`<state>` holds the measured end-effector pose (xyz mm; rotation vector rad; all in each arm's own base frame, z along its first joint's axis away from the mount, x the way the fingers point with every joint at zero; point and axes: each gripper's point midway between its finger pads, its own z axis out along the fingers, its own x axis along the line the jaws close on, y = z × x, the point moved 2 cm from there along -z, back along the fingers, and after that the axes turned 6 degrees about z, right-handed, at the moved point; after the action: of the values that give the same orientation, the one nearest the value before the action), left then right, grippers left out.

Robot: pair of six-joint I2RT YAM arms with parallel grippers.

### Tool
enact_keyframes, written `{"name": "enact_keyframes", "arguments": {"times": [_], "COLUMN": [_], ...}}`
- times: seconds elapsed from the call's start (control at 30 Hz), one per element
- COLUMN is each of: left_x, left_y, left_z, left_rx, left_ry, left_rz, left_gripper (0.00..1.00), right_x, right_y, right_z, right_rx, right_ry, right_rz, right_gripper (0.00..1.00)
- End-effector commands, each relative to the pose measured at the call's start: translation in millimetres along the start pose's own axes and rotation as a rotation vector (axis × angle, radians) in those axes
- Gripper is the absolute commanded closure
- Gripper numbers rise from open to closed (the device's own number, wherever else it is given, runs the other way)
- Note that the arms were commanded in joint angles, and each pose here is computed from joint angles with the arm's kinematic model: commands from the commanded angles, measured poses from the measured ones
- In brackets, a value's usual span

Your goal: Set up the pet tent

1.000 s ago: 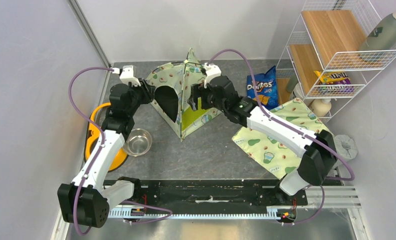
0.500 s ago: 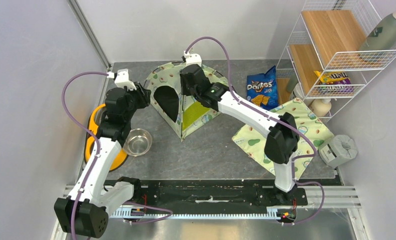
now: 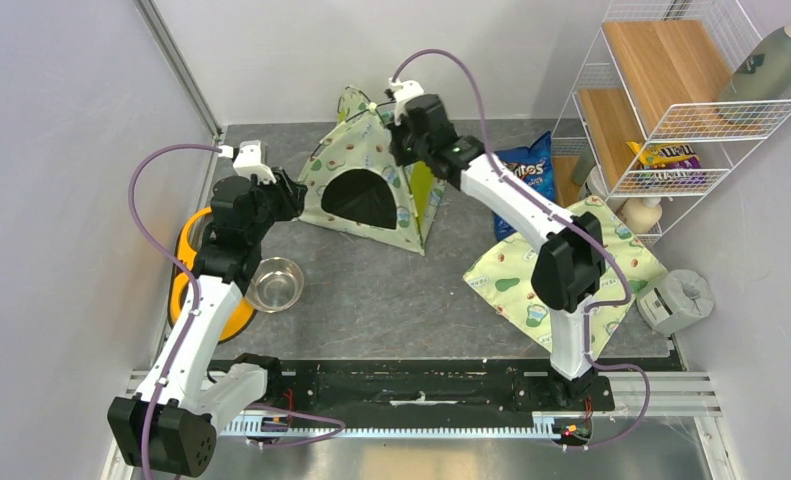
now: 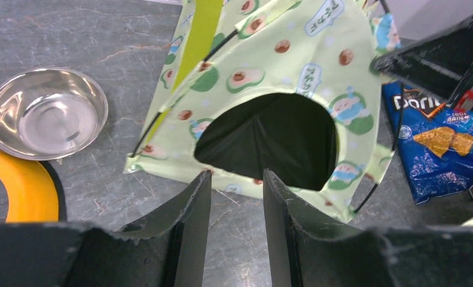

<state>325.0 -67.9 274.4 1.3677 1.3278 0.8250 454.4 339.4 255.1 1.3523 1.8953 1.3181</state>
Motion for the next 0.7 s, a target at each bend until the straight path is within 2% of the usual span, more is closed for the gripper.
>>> {"name": "enact_keyframes", "arguments": {"times": [0.0,0.23,0.37,0.43,0.5,0.57,0.6,0.67], "left_x": [-7.5,-13.1,-14.1,-14.8,-16.1,-17.6,-18.1,-18.9], "left_y": [18.7,16.1,14.4,13.4,13.4,13.5,13.7,13.7], "left_z": [-4.6,-0.5,1.4,2.9,4.3,5.8,6.5,6.8], "left_rx": [-0.046,-0.026,-0.016,-0.01,-0.007,-0.003,-0.001,0.004], "left_ry": [-0.044,-0.082,-0.091,-0.096,-0.104,-0.113,-0.117,-0.121], "left_rz": [0.016,0.017,0.021,0.02,0.016,0.013,0.013,0.012], "left_gripper": [0.56,0.56,0.56,0.56,0.56,0.56,0.56,0.56], "right_x": [2.9,-0.2,-3.5,-11.1,-21.6,-30.8,-36.6,-45.8], "right_y": [43.5,33.5,20.3,16.5,14.9,18.4,21.8,36.5], "right_z": [-31.9,-21.7,-18.9,-13.7,-7.3,-4.5,-4.7,-15.7], "right_rx": [-0.072,0.008,0.058,0.072,0.084,0.078,0.069,0.033], "right_ry": [0.293,0.506,0.519,0.464,0.38,0.298,0.25,0.156], "right_rz": [-0.098,-0.215,-0.26,-0.242,-0.201,-0.15,-0.127,-0.047], "right_gripper": [1.0,1.0,1.0,1.0,0.79,0.48,0.36,0.24]}}
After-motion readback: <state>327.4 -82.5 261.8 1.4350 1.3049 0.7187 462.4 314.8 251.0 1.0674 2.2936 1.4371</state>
